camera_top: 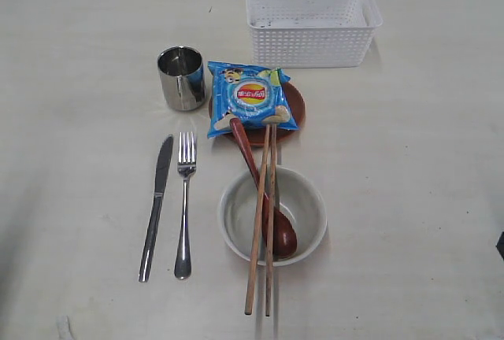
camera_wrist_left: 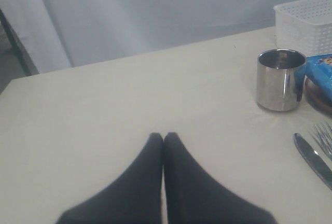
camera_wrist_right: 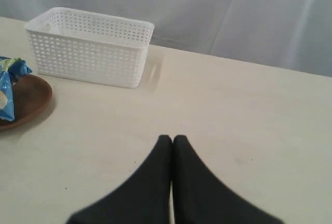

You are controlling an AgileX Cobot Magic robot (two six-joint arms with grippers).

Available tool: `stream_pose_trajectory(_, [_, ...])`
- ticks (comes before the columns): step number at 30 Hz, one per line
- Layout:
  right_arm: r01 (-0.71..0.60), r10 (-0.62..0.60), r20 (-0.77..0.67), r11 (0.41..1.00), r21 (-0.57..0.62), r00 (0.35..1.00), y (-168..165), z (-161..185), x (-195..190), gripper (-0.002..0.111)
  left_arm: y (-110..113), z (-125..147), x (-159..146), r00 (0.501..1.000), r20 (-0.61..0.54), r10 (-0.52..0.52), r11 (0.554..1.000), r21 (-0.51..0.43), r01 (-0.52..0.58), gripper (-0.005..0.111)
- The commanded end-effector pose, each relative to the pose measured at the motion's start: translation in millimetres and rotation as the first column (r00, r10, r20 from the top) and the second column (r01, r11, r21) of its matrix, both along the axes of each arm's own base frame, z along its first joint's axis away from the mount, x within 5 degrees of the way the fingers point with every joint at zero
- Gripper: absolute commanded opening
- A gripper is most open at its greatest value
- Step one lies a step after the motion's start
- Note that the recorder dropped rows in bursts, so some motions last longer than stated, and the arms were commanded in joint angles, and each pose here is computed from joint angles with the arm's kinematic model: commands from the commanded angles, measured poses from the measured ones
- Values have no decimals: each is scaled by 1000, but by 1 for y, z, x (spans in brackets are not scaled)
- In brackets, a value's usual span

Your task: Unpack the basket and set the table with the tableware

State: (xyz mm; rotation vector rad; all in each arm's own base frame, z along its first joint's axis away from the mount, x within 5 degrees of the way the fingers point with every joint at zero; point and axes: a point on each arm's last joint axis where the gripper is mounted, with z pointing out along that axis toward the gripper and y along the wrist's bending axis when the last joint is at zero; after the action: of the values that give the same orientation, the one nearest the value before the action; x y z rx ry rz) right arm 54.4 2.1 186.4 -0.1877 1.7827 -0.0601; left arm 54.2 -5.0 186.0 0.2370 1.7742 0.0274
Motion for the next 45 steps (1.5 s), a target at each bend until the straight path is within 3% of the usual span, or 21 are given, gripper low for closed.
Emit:
stream_pose_trajectory(1, [5,-4,-20,1000,27,1000,0,-3,-1,0,0,0,0,1000,6,4,1000,-18,-4,0])
stream_pose_trajectory(45, [4,-3,-23,998,57,1000,1,-3,-1,0,0,0,0,1000,6,4,1000,-18,-4,0])
